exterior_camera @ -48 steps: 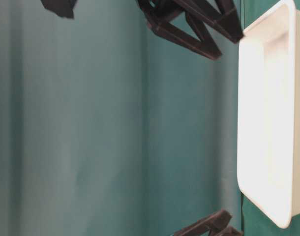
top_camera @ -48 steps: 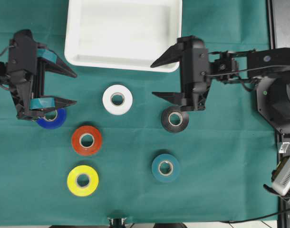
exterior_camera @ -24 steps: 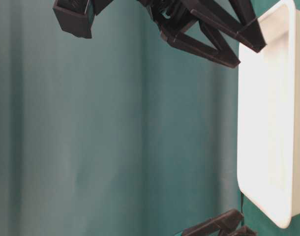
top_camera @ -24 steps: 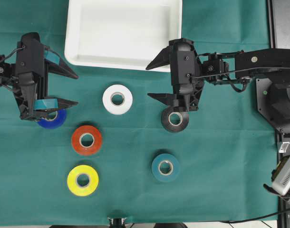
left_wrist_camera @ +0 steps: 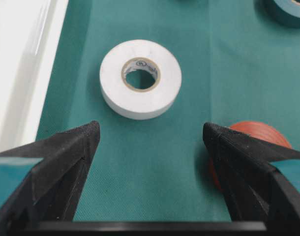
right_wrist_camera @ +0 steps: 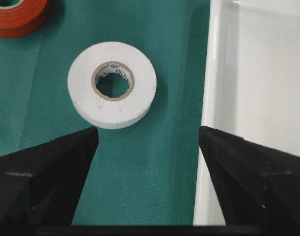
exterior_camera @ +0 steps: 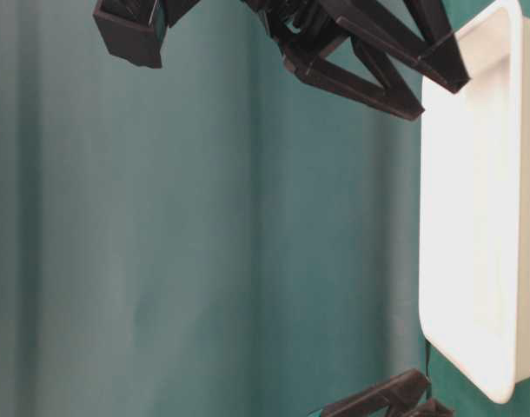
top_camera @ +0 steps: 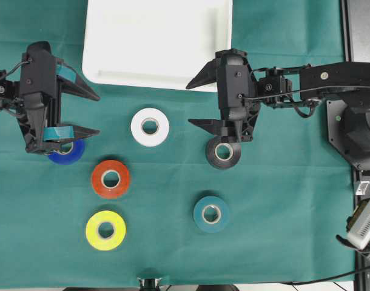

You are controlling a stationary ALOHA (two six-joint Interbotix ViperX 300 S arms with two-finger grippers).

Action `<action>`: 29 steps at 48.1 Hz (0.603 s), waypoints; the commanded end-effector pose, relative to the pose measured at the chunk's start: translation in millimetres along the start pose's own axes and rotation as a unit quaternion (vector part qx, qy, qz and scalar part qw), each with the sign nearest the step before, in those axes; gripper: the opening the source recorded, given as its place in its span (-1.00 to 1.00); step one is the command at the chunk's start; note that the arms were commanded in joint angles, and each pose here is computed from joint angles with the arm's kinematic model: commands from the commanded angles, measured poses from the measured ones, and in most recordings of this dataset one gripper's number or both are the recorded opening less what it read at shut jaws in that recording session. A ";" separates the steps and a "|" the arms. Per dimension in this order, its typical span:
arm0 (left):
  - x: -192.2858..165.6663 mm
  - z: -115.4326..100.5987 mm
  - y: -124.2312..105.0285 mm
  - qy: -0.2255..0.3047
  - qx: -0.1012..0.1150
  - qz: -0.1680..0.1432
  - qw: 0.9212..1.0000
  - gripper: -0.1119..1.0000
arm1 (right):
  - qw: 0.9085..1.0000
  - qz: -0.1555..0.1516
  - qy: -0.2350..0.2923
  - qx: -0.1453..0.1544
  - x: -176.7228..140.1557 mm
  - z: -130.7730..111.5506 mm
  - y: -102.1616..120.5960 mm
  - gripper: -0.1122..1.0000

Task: Put the tape alternately from left to right into the white case.
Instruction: 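Move the right gripper over the black tape roll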

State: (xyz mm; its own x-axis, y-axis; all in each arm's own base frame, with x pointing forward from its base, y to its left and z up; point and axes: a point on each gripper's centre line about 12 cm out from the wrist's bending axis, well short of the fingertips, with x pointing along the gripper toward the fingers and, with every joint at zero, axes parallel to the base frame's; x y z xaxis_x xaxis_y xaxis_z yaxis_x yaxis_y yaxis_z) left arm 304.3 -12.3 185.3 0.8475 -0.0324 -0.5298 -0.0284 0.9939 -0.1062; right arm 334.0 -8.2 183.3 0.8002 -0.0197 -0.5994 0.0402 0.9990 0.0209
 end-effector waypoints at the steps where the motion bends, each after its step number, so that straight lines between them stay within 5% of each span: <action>1: -1.6 9.3 -2.1 -0.014 0.000 -0.003 1.000 0.93 | 1.000 0.004 -0.014 -0.003 -2.4 9.5 3.4 0.73; 29: -2.3 10.0 -2.2 -0.016 -0.002 -0.003 1.000 0.93 | 0.998 0.045 0.020 -0.035 -8.3 -2.3 37.7 0.72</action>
State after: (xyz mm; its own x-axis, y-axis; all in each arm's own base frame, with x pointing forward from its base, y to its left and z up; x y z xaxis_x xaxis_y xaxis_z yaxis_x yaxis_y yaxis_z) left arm 304.2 -12.3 185.2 0.8467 -0.0326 -0.5311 -0.0284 0.9939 -0.1062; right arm 327.4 22.6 176.6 0.7554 0.0520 -0.6532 -0.0518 0.9985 0.0196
